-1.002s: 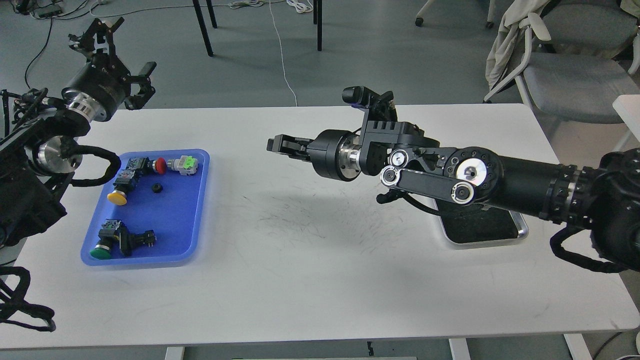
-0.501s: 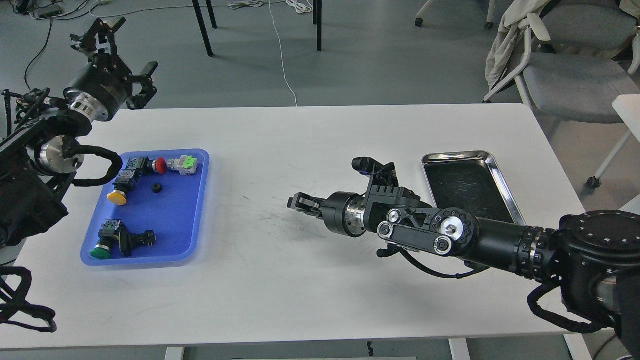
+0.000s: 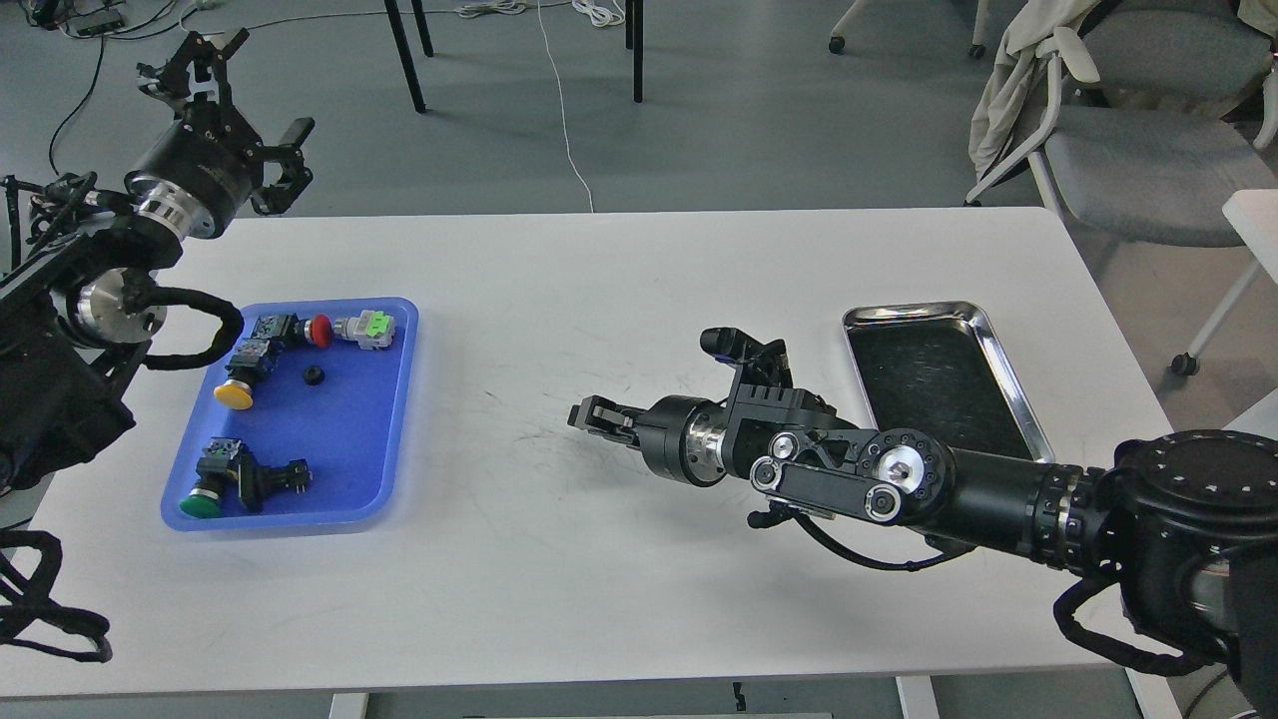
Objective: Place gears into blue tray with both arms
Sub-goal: 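Carry the second gear with the right gripper toward the table center, then release the gear on the table and lift the right gripper, then reach the left gripper toward the second black gear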
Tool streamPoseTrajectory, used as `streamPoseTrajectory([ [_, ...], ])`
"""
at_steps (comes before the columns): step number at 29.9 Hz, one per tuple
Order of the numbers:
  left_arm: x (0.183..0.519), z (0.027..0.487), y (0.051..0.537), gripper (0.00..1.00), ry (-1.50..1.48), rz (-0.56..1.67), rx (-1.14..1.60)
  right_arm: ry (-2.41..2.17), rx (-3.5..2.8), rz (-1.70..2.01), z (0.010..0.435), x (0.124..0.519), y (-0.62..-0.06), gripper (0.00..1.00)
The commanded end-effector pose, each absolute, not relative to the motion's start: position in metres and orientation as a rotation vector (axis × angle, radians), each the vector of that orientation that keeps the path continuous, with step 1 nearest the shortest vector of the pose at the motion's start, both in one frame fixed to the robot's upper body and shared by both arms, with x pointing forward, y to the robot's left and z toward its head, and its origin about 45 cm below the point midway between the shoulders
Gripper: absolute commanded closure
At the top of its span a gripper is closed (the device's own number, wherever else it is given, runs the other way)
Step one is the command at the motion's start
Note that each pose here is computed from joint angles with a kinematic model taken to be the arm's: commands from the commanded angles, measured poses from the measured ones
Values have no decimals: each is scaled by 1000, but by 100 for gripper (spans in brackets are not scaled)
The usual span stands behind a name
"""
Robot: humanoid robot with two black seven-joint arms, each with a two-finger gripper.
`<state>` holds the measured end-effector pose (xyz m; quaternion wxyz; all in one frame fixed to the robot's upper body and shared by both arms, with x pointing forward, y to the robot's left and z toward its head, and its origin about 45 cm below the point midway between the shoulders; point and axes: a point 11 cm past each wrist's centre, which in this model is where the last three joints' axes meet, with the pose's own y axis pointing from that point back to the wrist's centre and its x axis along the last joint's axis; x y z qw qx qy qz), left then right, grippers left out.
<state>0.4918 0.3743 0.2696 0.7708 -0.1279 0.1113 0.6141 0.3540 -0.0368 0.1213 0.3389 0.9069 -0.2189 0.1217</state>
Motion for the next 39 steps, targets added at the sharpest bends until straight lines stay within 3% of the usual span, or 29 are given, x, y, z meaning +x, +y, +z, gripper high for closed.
streamPoseTrajectory([
  [1,492,270,375,2,240,1335,-276,-577,2371,316,123,352,-34,33],
  [2,492,270,375,2,240,1334,-275,-579,2371,316,123,352,-34,25],
  [3,492,270,376,2,239,1336,-276,-580,2372,317,123,352,-34,7],
  [4,491,269,376,2,240,1336,-273,-580,2370,316,123,352,-34,0],
  [12,491,269,378,2,240,1341,-266,-698,2433,290,151,373,-28,0],
  [23,493,273,380,2,223,1358,-240,-1131,2554,165,234,446,-50,0],
  [27,498,283,368,2,160,1319,-171,-1269,2683,-57,262,459,-59,0],
  [34,506,291,324,2,-58,1252,87,-1688,2768,-542,299,494,-184,0],
  [39,497,275,282,2,-264,1126,314,-2039,2763,-891,287,481,-302,0],
])
